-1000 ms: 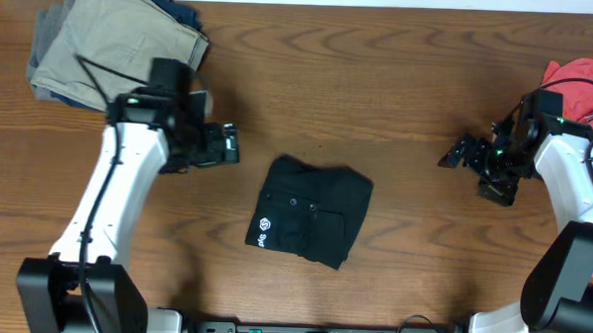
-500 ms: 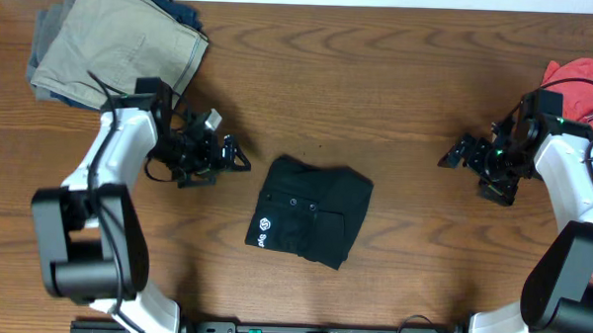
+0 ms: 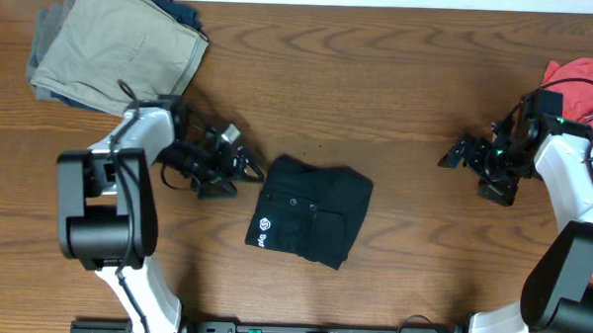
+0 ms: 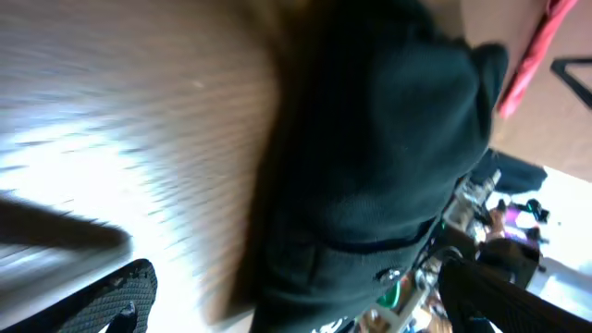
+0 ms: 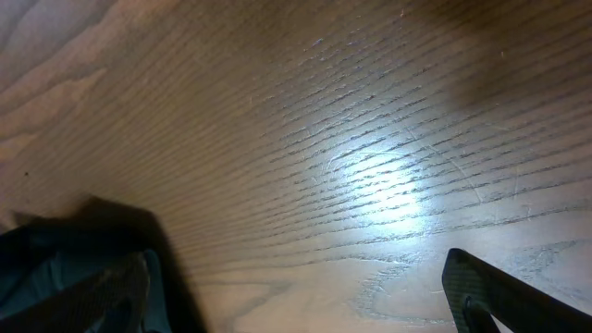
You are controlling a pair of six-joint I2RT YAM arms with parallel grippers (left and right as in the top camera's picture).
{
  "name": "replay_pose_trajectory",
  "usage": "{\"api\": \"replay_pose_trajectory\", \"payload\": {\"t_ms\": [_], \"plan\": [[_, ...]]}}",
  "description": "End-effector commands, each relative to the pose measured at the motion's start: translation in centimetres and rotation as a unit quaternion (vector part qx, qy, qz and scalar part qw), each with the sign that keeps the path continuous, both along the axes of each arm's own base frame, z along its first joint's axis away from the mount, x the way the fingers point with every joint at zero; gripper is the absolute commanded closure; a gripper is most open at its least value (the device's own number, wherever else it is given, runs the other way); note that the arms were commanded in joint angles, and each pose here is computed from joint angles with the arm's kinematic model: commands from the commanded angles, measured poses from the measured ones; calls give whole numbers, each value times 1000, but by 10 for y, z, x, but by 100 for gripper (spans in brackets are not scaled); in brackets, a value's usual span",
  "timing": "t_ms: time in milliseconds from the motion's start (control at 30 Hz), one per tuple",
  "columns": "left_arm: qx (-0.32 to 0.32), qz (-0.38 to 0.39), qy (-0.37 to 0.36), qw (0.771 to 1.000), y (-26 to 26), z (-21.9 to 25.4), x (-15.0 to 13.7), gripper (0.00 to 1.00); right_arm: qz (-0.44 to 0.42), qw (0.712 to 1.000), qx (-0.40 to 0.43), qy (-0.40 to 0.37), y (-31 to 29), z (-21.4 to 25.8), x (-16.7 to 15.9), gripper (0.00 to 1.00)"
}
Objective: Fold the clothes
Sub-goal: 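Grasp the folded black shirt bundle with the left gripper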
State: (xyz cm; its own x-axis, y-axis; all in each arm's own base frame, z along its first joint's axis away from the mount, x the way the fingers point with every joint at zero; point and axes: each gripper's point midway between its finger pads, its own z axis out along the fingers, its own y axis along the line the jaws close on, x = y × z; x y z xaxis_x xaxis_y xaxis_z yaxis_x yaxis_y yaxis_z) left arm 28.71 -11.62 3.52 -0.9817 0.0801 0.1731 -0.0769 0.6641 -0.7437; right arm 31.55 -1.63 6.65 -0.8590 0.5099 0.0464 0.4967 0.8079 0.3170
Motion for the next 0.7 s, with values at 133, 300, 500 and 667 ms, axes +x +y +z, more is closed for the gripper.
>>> {"api": "replay_pose_trajectory", "payload": {"t_ms": [133, 300, 500, 667], "plan": [[-56, -31, -4, 998, -32, -15, -22, 2, 4, 1000, -5, -18, -2, 9, 5, 1], [-65, -36, 6, 997, -40, -20, -33, 2, 4, 1000, -5, -18, -2, 9, 5, 1], [-62, -36, 9, 997, -43, -21, -34, 1, 4, 1000, -5, -18, -2, 9, 5, 1], [-51, -5, 26, 998, -43, -24, -26, 31, 4, 1000, -5, -18, -2, 9, 5, 1]]}}
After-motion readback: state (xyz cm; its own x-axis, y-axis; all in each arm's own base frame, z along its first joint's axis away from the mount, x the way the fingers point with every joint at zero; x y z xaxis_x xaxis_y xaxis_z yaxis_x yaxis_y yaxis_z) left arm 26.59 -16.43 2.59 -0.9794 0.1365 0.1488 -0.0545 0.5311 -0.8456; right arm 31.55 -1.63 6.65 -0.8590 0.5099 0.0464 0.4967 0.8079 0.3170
